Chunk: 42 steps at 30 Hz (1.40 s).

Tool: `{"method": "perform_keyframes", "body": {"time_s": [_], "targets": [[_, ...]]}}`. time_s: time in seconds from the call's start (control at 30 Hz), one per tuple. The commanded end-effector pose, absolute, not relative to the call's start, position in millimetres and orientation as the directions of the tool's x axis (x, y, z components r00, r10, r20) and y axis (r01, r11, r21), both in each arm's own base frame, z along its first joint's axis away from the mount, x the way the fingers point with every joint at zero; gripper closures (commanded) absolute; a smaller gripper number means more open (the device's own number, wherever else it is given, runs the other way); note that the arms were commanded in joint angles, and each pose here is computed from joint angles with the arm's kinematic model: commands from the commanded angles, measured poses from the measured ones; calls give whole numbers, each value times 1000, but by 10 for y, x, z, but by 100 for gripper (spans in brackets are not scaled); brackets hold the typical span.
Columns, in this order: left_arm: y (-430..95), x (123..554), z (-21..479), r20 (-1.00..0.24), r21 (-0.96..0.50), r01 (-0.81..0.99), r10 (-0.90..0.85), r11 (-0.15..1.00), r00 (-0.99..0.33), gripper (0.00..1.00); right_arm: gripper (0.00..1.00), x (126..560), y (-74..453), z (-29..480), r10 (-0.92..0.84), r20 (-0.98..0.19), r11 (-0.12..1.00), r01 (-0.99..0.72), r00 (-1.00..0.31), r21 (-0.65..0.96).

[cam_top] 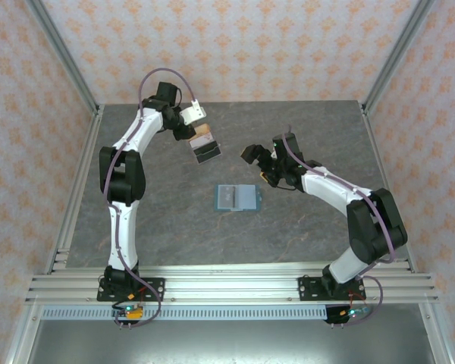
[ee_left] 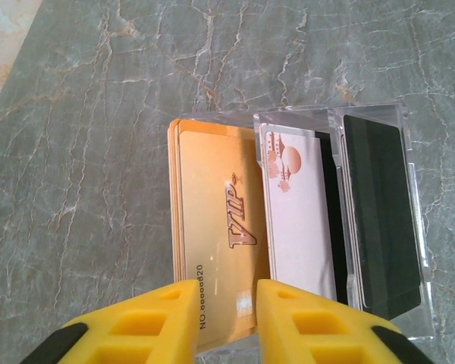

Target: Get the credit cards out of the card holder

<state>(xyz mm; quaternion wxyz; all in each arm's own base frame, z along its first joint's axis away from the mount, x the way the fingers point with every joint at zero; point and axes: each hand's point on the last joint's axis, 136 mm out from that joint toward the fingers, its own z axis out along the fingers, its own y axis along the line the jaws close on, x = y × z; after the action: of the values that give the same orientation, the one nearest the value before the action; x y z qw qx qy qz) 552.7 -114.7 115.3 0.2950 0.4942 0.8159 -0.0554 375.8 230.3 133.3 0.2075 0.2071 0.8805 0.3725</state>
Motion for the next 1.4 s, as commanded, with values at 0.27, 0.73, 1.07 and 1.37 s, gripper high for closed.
{"method": "perform_keyframes", "body": {"time_s": [0.27, 0.73, 1.07, 1.37], "targets": [[-1130, 5556, 1917, -703, 172, 686, 576, 707, -417, 65, 5, 3753, 2299, 1328, 492, -257, 709, 211, -832, 673], [-1000, 4681, 2061, -760, -68, 161, 54, 985, -648, 58, 24, 3304, 2689, 1042, 200, -353, 912, 42, -914, 408], [-1131, 3877, 1673, -603, -279, -111, -264, 954, -753, 51, 46, 3106, 2857, 647, 68, -309, 956, -27, -949, 292], [-1044, 3574, 1390, -494, -221, -157, -249, 963, -833, 49, 57, 3128, 2796, 395, -1, -292, 986, -50, -957, 161]]}}
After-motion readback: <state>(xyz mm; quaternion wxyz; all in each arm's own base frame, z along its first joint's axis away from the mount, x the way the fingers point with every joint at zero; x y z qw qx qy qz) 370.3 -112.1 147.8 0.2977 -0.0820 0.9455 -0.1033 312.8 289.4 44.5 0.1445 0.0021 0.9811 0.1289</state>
